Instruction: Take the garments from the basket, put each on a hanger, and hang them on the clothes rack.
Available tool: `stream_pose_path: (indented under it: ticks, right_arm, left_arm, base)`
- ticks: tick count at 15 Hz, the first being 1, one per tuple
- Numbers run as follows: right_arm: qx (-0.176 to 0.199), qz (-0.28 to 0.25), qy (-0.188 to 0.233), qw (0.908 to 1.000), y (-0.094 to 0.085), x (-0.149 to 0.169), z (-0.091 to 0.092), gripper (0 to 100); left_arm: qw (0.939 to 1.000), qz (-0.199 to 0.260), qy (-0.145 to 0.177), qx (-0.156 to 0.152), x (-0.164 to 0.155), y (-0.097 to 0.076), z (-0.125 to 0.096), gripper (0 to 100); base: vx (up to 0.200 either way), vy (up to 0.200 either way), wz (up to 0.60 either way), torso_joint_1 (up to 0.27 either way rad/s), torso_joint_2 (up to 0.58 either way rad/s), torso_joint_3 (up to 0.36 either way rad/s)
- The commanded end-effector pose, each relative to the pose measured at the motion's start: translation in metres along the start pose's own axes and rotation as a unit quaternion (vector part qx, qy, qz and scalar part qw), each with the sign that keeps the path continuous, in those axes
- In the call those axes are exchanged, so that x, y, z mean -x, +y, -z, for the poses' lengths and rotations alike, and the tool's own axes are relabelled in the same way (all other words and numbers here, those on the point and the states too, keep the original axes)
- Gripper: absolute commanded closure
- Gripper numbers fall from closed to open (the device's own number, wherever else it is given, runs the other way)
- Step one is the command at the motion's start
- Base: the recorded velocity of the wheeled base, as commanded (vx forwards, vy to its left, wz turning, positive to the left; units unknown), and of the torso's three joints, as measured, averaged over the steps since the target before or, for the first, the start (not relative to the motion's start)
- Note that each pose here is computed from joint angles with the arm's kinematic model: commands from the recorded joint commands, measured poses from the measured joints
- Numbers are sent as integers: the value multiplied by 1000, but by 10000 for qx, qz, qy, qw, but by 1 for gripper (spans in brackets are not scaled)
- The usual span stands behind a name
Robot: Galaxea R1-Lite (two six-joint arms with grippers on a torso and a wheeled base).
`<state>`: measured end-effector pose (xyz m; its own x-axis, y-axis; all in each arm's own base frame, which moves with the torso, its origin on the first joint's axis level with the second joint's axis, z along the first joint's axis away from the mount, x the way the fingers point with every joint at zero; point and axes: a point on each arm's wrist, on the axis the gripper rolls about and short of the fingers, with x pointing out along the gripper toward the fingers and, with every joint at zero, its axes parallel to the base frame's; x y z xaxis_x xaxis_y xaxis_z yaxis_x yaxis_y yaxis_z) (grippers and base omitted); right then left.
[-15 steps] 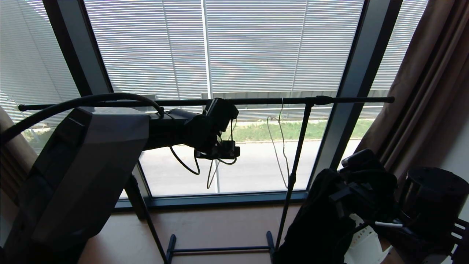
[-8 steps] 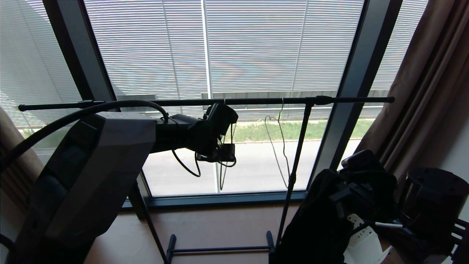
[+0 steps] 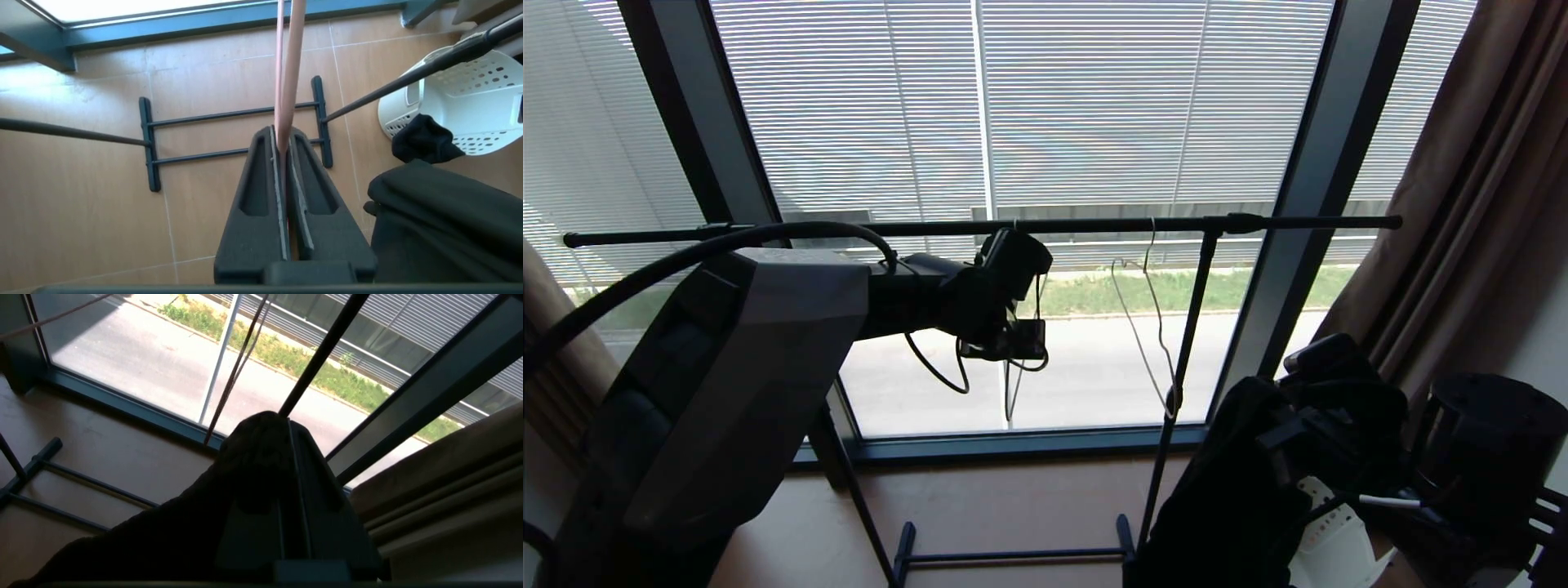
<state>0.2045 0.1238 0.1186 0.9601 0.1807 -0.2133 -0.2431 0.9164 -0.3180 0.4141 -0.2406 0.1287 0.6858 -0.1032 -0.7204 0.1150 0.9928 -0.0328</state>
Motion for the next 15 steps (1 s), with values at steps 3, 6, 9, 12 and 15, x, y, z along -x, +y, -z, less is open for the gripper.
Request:
stream_pose_path:
  ticks: [3, 6, 9, 12, 15]
  right_arm:
    - [6, 2, 5, 10000, 0, 0, 0, 100]
    - [-9, 11, -29, 10000, -1, 1, -1, 100]
    - [-6, 9, -22, 10000, -1, 1, -1, 100]
    - [6, 2, 5, 10000, 0, 1, 0, 100]
    - [14, -3, 26, 10000, 0, 1, 1, 100]
  left_arm:
    - [9993, 144, -331, 48, 35, 0, -16, 100]
    - [9980, 284, -568, -33, 58, -2, -25, 100]
    - [9935, 599, -963, 44, 95, -1, -40, 100]
    - [9911, 658, -1157, -9, 107, 5, -33, 100]
    - [9903, 657, -1209, -192, 107, 12, -15, 100]
  base:
    - [0, 0, 0, 0, 0, 0]
    - [0, 0, 0, 0, 0, 0]
    - [0, 0, 0, 0, 0, 0]
    - [0, 0, 0, 0, 0, 0]
    - [0, 0, 0, 0, 0, 0]
